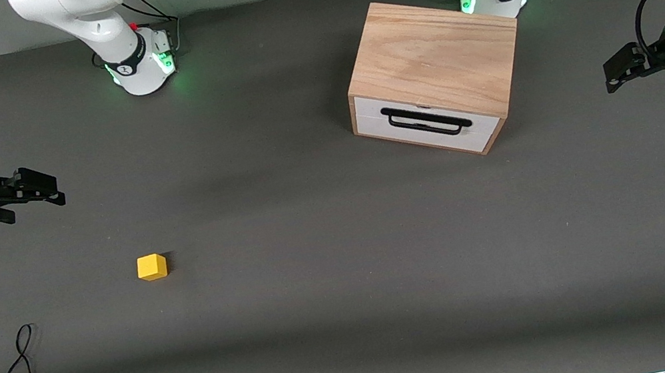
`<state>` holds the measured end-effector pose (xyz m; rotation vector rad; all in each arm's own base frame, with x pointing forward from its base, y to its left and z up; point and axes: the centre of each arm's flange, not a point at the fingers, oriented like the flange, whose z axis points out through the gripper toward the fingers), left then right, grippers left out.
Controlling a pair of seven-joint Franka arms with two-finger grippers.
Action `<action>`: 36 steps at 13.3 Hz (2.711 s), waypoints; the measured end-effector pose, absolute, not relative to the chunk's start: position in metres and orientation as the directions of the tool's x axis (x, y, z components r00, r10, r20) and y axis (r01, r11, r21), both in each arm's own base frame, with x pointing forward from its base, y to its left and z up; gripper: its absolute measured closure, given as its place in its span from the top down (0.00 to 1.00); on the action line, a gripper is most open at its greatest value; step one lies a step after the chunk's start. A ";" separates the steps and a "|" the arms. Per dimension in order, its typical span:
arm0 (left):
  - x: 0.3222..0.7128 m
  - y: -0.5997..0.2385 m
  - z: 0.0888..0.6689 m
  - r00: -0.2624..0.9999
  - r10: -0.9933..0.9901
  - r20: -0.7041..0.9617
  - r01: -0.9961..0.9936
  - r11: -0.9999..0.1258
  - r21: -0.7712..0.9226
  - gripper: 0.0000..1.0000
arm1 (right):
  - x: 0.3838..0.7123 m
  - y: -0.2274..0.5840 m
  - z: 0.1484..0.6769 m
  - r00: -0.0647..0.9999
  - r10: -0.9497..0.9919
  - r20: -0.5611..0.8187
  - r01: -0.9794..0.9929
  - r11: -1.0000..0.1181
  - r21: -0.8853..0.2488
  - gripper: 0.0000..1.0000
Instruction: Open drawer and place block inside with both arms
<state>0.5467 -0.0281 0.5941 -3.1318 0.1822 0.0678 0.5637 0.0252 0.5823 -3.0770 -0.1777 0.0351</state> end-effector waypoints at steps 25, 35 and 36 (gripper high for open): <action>0.474 -0.331 0.552 0.559 0.829 -0.009 0.824 -0.556 -0.105 1.00 | 0.609 -0.004 0.463 0.982 0.097 -0.161 0.085 -0.993 -0.080 1.00; 0.505 -0.342 0.462 0.442 0.897 -0.025 0.868 -0.435 -0.240 1.00 | 0.638 -0.015 0.259 0.976 0.093 -0.199 0.077 -0.994 -0.083 1.00; 0.511 -0.342 0.444 0.438 0.899 -0.033 0.865 -0.431 -0.257 1.00 | 0.637 -0.015 0.244 0.974 0.092 -0.207 0.076 -0.994 -0.084 1.00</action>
